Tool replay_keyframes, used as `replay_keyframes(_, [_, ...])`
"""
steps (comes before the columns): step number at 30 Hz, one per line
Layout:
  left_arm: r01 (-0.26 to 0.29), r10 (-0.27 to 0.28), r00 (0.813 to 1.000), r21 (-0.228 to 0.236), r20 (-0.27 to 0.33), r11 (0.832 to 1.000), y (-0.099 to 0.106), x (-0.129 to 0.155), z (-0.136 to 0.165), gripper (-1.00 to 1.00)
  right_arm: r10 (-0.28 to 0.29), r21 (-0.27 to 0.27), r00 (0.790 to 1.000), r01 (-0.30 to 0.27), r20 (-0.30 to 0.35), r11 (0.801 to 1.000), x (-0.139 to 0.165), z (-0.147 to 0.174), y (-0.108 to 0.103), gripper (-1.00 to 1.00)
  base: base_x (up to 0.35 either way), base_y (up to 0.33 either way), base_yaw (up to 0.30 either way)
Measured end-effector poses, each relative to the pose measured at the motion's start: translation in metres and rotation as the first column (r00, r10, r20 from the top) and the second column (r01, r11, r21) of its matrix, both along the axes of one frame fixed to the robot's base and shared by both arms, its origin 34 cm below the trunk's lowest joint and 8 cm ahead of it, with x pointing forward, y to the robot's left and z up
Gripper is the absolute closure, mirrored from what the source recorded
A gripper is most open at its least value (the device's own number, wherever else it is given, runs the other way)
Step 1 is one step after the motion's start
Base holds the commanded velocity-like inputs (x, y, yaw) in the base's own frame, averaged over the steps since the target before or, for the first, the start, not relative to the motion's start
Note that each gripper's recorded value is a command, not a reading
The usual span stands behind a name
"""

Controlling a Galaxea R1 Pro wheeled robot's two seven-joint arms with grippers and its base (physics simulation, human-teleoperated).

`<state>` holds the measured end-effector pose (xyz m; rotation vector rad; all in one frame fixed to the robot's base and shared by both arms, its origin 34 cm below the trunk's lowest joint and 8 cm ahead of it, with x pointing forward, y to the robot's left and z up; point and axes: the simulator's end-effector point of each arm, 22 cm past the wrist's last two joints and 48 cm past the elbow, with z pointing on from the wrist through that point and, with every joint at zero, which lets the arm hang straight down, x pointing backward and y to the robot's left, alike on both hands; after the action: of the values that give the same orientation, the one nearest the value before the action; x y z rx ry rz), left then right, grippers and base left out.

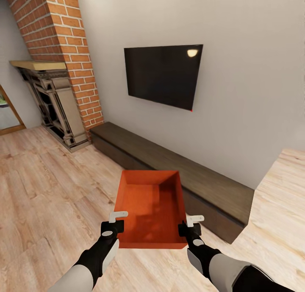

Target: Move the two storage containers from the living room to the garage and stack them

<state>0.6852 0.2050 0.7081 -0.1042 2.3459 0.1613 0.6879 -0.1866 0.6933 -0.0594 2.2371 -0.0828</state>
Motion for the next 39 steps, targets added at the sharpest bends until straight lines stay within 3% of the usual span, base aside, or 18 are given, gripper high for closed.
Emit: replay_keyframes(39, [0.000,0.000,0.998,0.000,0.063,1.000,0.000,0.012,0.035,1.00,0.000,0.000,0.998,0.000,0.063,1.000,0.013,0.035,0.000,1.00,0.000,0.000,0.000])
